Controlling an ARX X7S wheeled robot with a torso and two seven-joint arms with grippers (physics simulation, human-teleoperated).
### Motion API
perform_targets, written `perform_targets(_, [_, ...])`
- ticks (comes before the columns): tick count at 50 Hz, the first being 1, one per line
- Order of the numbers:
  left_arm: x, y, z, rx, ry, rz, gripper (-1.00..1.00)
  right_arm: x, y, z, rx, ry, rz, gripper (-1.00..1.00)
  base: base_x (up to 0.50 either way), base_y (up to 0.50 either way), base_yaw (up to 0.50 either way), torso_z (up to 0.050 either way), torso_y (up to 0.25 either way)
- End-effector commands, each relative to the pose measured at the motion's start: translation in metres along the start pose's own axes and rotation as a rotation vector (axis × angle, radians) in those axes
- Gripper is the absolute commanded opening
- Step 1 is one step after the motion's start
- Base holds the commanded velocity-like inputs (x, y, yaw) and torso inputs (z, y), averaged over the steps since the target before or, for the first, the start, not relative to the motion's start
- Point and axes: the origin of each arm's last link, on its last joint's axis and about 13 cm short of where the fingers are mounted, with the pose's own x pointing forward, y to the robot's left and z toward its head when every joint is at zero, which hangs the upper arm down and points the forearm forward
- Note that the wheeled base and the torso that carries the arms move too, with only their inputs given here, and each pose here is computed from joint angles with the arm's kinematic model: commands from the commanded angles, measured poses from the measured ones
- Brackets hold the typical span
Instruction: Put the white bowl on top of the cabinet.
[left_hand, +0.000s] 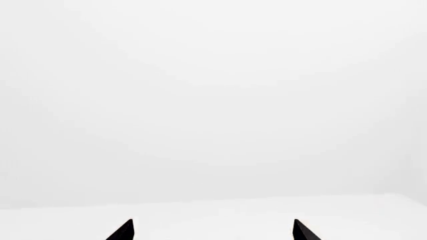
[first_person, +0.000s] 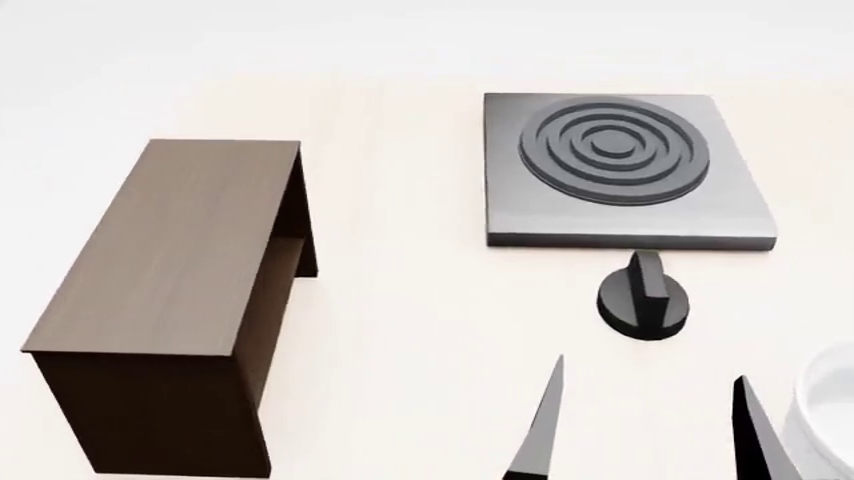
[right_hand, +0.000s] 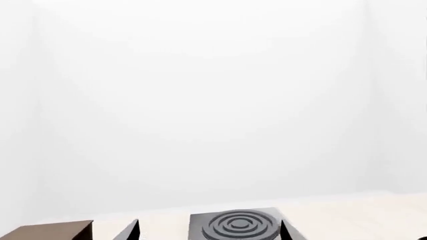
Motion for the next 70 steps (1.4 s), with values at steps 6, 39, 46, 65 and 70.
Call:
perform_targets(6, [0.0002, -0.0001, -0.0011, -0.003, 0.005, 0.000, 1.00, 0.0007, -0.0002, -0.0004, 0.004, 0.000, -0.006, 1.00, 0.00, -0.15, 0.00, 0.000, 0.000])
perform_targets(39, [0.0001, -0.0013, -0.0017, -0.003, 0.007, -0.003, 1.00, 0.0008, 0.0015, -0.0007, -0.030, -0.001, 0.000, 1.00, 0.36, 0.00, 0.00, 0.000, 0.000])
perform_targets(46, [-0.0002, -0.0011, -0.0013, -0.003, 0.007, -0.003, 1.00, 0.0001, 0.0005, 0.0005, -0.039, -0.014, -0.003, 1.00, 0.04, 0.00, 0.00, 0.000, 0.000])
perform_targets(65, [-0.0004, 0.0000, -0.0020, -0.004, 0.009, -0.001, 1.00, -0.0003, 0.0004, -0.0002, -0.038, -0.015, -0.011, 1.00, 0.00, 0.08, 0.00, 0.000, 0.000])
perform_targets(70, [-0.0003, -0.0003, -0.0024, -0.003, 0.009, -0.001, 1.00, -0.0001, 0.0003, -0.0003, -0.039, -0.016, -0.013, 1.00, 0.00, 0.00, 0.00, 0.000, 0.000])
